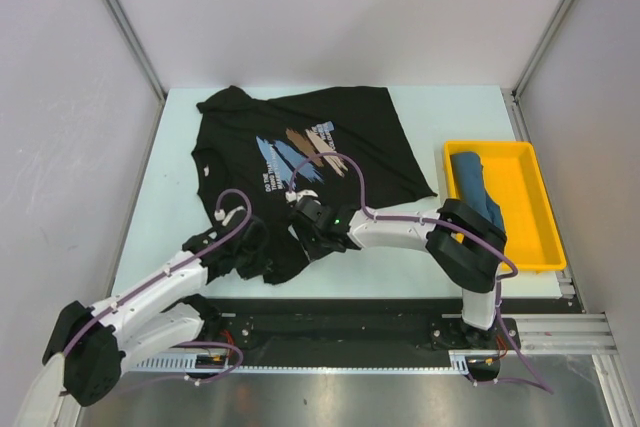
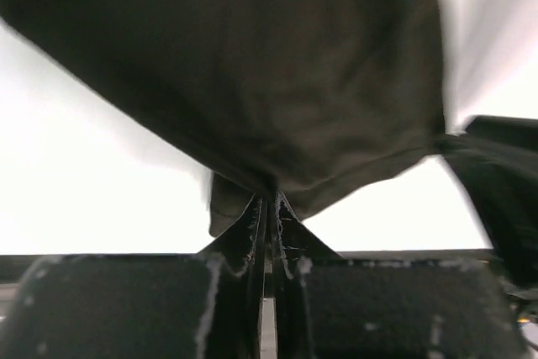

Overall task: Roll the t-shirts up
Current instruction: Flatten out the T-shirt at the center of the board.

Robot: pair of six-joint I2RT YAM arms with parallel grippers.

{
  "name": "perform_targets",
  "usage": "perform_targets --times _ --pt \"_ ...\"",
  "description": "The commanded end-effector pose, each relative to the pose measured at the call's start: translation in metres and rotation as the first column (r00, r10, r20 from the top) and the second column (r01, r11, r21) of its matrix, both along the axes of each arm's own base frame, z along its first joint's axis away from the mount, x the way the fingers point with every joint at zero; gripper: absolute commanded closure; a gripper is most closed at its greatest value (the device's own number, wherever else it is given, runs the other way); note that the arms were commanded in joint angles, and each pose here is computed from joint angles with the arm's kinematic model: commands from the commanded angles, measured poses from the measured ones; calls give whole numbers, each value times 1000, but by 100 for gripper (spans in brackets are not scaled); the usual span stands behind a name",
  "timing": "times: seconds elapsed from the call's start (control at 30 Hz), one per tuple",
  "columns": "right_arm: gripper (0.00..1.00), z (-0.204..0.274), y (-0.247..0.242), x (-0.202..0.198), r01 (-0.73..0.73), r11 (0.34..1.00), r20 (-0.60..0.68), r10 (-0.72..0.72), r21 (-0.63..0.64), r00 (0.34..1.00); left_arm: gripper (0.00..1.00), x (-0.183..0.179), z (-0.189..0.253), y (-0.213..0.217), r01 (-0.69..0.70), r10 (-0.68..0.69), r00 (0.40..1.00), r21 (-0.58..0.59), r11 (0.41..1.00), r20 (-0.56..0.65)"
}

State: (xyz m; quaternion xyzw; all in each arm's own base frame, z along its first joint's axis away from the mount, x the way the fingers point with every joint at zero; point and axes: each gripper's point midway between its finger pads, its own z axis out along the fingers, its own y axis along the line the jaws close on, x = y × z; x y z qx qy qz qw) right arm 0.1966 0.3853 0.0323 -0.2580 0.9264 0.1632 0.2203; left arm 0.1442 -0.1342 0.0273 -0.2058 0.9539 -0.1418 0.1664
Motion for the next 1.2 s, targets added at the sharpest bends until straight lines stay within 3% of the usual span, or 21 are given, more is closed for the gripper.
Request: perform_targets --times 0.0,0.13,0.23,0.47,0.63,0.93,1.0,1.03,1.07,1.1,1.13,1.17 --pt "61 24 7 6 16 996 29 -19 93 999 98 24 38 -2 -5 5 993 1 1000 116" --pt "60 22 12 6 16 992 10 -17 127 1000 100 22 48 4 -26 25 992 10 1000 122" --pt "66 21 18 5 14 987 -20 -11 159 1000 100 19 53 6 -40 40 992 -6 999 122" --pt "94 34 24 -3 23 976 -72 -7 217 997 100 15 64 9 -62 67 988 -37 997 140" --pt "100 65 12 9 55 968 -32 -49 245 998 100 13 72 14 -72 74 988 -24 997 138" --pt "100 73 0 9 71 972 -33 -65 226 997 100 -8 57 27 -129 130 989 -6 992 67" --pt "95 63 -1 5 66 977 -51 -57 201 997 97 -18 43 29 -143 144 989 -15 990 33" --pt "90 60 -1 4 67 980 -53 -58 190 997 92 -21 38 25 -141 142 990 -37 989 18" --pt "77 56 -2 0 61 984 -49 -53 170 997 81 -23 33 25 -141 142 990 -45 989 12" --pt "71 51 -3 -4 51 987 -55 -43 152 998 76 -28 25 26 -142 142 990 -44 989 0" --pt "67 45 -6 0 66 989 -41 -61 130 997 61 -28 22 25 -138 138 990 -52 989 1" --pt "61 40 -7 0 67 991 -42 -63 118 997 54 -30 21 24 -133 133 991 -61 989 -2"
